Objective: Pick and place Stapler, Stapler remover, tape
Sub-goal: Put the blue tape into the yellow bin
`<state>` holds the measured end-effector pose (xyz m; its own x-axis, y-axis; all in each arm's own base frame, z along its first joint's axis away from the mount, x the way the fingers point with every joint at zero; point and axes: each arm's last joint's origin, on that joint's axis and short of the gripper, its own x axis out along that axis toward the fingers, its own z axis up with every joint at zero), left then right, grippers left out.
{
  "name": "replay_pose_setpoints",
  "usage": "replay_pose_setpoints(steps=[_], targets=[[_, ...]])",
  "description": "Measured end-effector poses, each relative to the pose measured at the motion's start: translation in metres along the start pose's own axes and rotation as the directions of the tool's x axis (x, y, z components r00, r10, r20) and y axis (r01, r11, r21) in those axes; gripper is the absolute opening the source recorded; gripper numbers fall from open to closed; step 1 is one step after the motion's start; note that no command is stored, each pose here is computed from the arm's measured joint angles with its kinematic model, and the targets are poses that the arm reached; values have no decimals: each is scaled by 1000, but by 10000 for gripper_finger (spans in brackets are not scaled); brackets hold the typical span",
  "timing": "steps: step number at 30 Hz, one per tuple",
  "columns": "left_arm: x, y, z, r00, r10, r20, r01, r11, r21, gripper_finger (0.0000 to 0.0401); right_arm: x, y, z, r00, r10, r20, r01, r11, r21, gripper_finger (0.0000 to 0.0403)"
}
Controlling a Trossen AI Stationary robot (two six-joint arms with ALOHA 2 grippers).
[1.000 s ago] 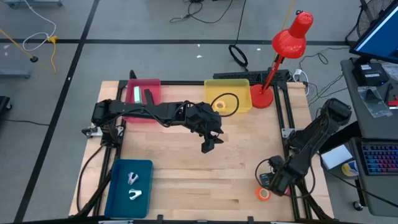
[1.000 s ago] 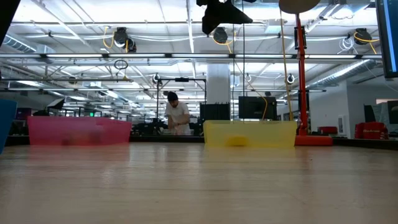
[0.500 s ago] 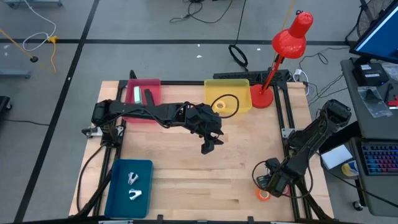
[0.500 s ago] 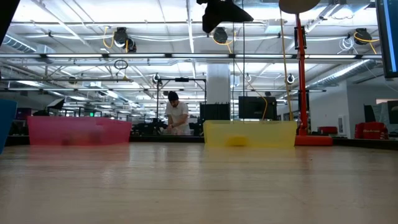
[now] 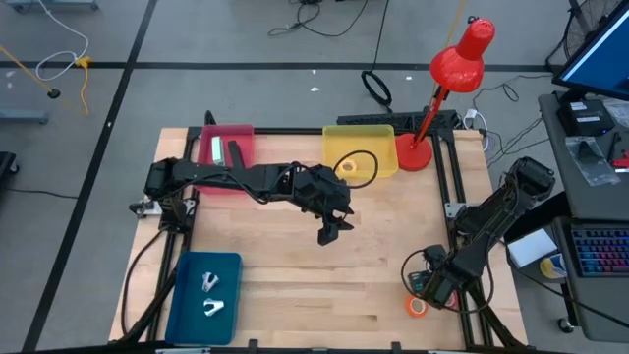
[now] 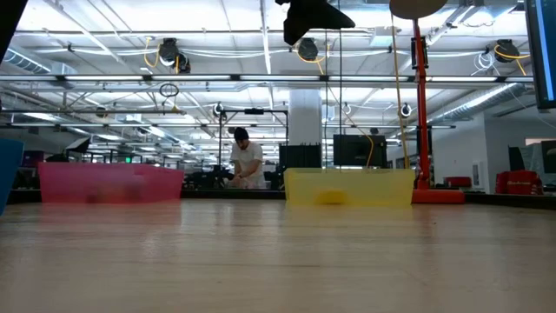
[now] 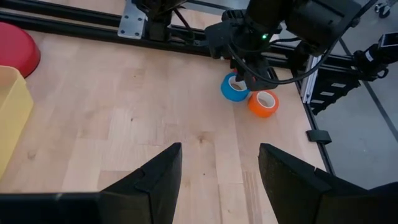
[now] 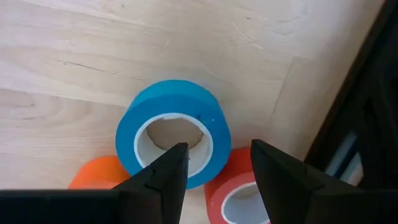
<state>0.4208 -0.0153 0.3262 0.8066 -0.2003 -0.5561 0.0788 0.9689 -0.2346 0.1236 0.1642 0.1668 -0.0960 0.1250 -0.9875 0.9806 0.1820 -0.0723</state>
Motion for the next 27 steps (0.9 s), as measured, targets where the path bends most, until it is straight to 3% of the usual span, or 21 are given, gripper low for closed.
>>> replay_pose_setpoints(steps=[10, 19, 23, 27], targets=[[0, 0, 0, 1000, 0, 0, 0, 1000, -1, 212, 36, -7, 14, 995, 59, -74, -60, 998, -6, 155], [0, 0, 0, 1000, 0, 3, 0, 1000, 0, 212, 27, -12, 17, 993, 99, -62, -101, 995, -29, 37], [0, 0, 2, 1000, -2, 18, 2, 1000, 5, 212, 17, -10, 21, 960, 277, 25, -276, 960, -41, 34], [0, 0, 3, 999, -6, 33, 6, 1000, 8, 212, 1, -9, 26, 861, 489, 139, -489, 872, -36, 34]])
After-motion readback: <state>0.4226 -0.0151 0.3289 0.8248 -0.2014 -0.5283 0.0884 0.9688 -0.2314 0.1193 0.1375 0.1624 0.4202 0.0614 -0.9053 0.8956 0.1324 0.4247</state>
